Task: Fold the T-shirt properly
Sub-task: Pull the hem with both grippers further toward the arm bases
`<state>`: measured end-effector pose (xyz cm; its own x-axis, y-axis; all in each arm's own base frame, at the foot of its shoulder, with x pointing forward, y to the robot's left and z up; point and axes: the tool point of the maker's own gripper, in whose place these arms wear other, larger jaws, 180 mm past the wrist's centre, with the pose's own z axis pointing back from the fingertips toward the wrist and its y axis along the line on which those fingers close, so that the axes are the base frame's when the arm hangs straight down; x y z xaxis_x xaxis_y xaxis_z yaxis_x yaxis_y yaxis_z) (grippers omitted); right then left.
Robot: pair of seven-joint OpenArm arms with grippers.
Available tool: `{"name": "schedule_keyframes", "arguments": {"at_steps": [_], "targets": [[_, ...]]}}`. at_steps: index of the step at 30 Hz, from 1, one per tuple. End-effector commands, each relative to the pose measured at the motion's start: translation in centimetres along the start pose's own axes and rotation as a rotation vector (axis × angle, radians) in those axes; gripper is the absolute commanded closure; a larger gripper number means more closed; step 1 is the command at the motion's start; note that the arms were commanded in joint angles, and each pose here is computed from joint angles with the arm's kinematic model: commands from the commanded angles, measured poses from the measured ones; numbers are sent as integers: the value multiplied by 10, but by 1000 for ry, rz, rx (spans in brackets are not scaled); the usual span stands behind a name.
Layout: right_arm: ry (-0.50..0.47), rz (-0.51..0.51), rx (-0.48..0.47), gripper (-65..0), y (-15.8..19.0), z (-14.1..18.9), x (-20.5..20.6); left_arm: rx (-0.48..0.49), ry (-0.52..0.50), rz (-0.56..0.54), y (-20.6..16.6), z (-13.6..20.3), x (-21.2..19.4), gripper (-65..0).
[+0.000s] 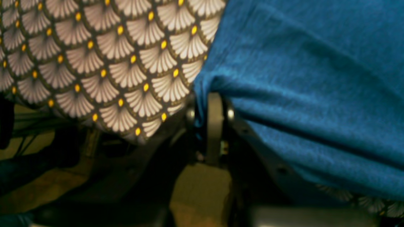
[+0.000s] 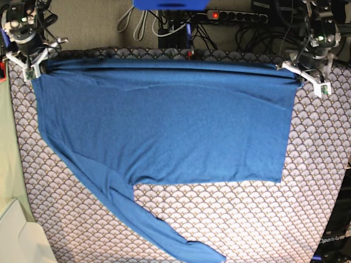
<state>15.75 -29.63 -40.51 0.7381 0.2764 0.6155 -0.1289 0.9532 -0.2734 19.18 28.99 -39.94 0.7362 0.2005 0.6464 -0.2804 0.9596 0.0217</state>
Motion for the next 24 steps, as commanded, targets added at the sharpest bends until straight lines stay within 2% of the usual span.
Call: {"name": "schedule_keyframes", "arguments": {"at_steps": [1, 7, 19, 21, 24], "targets": [[-4, 22, -14, -2, -5, 1, 2, 33, -36, -12, 9, 2, 9, -5], [5, 28, 25, -2, 10, -2, -1, 34, -24, -7, 10, 1, 5, -5], [6, 26, 17, -5, 7, -2, -2, -25, 2, -41, -16, -3, -4, -17], [32, 29, 20, -5, 8, -2, -7, -21, 15, -40, -14, -3, -7, -65], [95, 32, 17, -6, 6, -1, -17, -14, 69, -44, -11, -3, -14, -224]]}}
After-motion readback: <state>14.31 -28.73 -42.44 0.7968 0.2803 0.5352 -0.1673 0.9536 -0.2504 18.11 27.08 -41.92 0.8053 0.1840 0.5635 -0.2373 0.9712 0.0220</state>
